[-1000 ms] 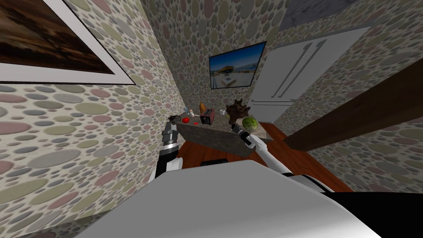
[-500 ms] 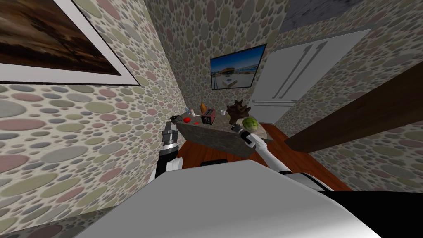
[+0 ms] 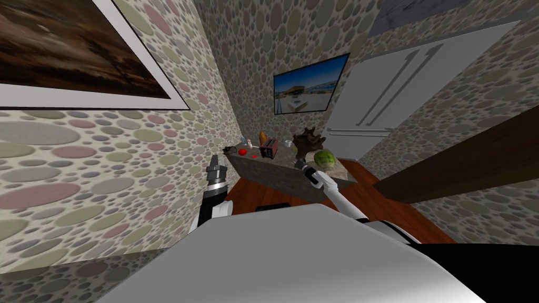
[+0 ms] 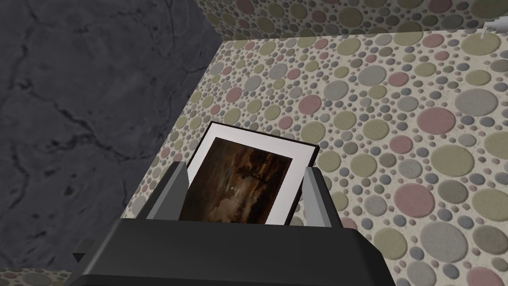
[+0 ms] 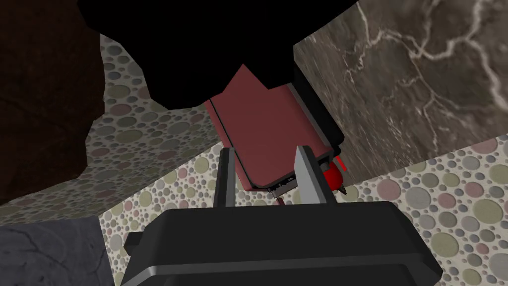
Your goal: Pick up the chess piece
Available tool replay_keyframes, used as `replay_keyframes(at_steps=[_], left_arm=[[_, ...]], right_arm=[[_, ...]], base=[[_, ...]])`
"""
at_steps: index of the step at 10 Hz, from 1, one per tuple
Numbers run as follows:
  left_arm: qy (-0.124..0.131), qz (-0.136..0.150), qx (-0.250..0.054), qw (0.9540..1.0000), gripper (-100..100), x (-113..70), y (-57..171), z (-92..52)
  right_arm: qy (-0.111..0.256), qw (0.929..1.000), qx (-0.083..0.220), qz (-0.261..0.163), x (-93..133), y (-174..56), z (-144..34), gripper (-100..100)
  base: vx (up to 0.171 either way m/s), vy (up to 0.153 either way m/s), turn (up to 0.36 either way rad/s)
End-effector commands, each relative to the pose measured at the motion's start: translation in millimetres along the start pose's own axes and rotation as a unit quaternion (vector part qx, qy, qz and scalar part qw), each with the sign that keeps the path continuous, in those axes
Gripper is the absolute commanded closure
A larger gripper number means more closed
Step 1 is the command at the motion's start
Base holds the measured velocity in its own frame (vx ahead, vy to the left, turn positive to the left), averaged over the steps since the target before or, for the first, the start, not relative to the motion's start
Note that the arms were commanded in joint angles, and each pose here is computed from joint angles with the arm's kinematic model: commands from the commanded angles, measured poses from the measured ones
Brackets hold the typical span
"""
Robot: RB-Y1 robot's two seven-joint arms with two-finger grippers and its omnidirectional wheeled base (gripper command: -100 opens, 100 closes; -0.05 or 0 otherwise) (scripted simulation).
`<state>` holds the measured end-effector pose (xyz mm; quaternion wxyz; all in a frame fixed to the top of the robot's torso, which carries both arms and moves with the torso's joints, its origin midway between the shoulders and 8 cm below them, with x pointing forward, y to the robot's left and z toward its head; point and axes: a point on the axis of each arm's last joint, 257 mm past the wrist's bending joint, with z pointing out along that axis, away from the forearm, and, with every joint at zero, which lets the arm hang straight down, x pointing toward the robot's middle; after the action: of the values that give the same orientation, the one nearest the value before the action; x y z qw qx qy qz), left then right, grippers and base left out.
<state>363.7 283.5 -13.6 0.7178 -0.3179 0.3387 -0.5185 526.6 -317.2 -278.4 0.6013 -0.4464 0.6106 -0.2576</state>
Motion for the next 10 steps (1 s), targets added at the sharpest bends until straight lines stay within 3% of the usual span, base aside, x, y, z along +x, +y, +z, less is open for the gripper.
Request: replay_keyframes(at_steps=[1,7,9,10], left_arm=[[0.000,0.000,0.000,1.0000,0,0.0,0,0.0],[0.000,0.000,0.000,1.0000,0,-0.1,0,0.0],[0.000,0.000,0.000,1.0000,0,-0.1,0,0.0],[0.000,0.000,0.000,1.0000,0,-0.1,0,0.0]], right_arm=[[-0.011,0.9999,-0.010,-0.004,-8,15,1.0,-100],[-0.069,0.9959,-0.049,-0.032,-66,77,0.9,-100],[-0.095,0.9930,-0.051,-0.048,-90,86,1.3,-100],[-0.107,0.9919,-0.047,-0.050,-99,85,0.7,-100]], base=[[0.023,0.093,0.136],[0.008,0.034,0.196],[0.010,-0.022,0.179],[-0.033,-0.163,-0.085]])
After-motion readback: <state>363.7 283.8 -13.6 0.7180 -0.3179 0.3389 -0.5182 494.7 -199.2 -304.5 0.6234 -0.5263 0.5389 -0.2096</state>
